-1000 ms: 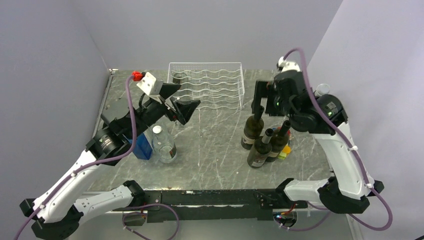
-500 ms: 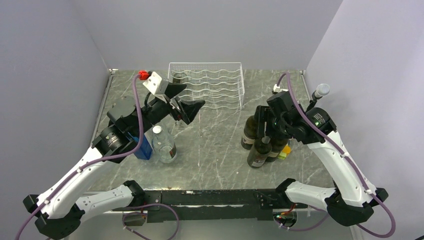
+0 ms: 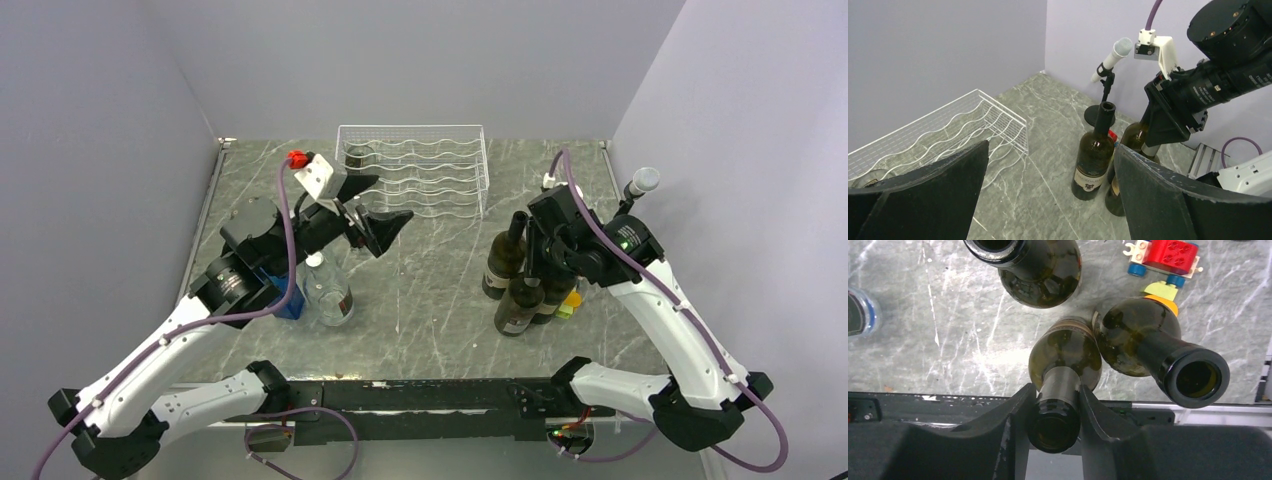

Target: Put the wine bottle on the wine rack

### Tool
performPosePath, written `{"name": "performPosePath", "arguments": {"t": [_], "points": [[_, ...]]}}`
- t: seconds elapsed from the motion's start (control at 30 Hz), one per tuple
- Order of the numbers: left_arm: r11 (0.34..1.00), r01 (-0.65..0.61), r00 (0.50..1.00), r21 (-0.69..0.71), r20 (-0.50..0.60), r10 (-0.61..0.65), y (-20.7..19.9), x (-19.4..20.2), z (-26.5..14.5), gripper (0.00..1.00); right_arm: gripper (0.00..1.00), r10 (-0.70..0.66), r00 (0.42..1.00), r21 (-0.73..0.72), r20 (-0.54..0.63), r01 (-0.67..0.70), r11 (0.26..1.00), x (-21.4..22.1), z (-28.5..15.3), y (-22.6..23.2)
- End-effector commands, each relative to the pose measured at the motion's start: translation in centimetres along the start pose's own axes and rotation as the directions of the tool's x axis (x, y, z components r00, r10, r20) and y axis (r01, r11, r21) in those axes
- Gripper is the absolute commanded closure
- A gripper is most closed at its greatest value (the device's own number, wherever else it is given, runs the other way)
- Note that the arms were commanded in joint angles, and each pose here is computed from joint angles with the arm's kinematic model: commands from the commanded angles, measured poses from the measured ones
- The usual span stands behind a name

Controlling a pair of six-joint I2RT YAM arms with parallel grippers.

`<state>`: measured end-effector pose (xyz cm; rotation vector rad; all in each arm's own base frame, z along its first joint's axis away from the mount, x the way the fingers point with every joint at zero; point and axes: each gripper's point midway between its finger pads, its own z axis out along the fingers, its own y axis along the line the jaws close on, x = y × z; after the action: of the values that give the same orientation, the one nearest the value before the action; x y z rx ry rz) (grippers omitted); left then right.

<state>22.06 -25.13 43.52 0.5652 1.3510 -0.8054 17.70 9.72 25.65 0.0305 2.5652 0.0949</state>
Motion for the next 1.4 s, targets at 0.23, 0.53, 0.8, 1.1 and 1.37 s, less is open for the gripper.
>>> {"name": "performPosePath", "arguments": {"t": [0.23,0.53,0.8,1.1,1.37], "points": [[0.989,-0.017,1.000,0.144,-0.023,0.020,-2.3,0.7,1.0,0.01,1.00,-0.073,0.996,-0.051,0.050,0.076,0.996,-2.8,-3.1,0.8],[0.904,0.100,0.987,0.416,-0.157,-0.037,-6.9,4.9,1.5,0.01,1.00,-0.073,0.995,-0.249,0.064,0.086,0.965,-5.1,-7.2,4.8],[0.877,0.179,0.968,0.446,-0.241,-0.075,-7.4,10.2,1.9,0.01,1.00,-0.061,0.995,-0.492,0.074,0.090,0.866,-6.3,-9.8,11.6],[0.837,0.203,0.956,0.508,-0.288,-0.057,-8.5,14.0,-0.1,0.01,1.00,-0.119,0.986,-0.612,0.112,0.163,0.774,-7.8,-11.3,17.8],[0.830,0.250,0.932,0.499,-0.358,-0.065,-8.5,16.6,-0.7,0.01,1.00,-0.105,0.983,-0.691,0.150,0.180,0.701,-8.6,-13.8,19.3]]}}
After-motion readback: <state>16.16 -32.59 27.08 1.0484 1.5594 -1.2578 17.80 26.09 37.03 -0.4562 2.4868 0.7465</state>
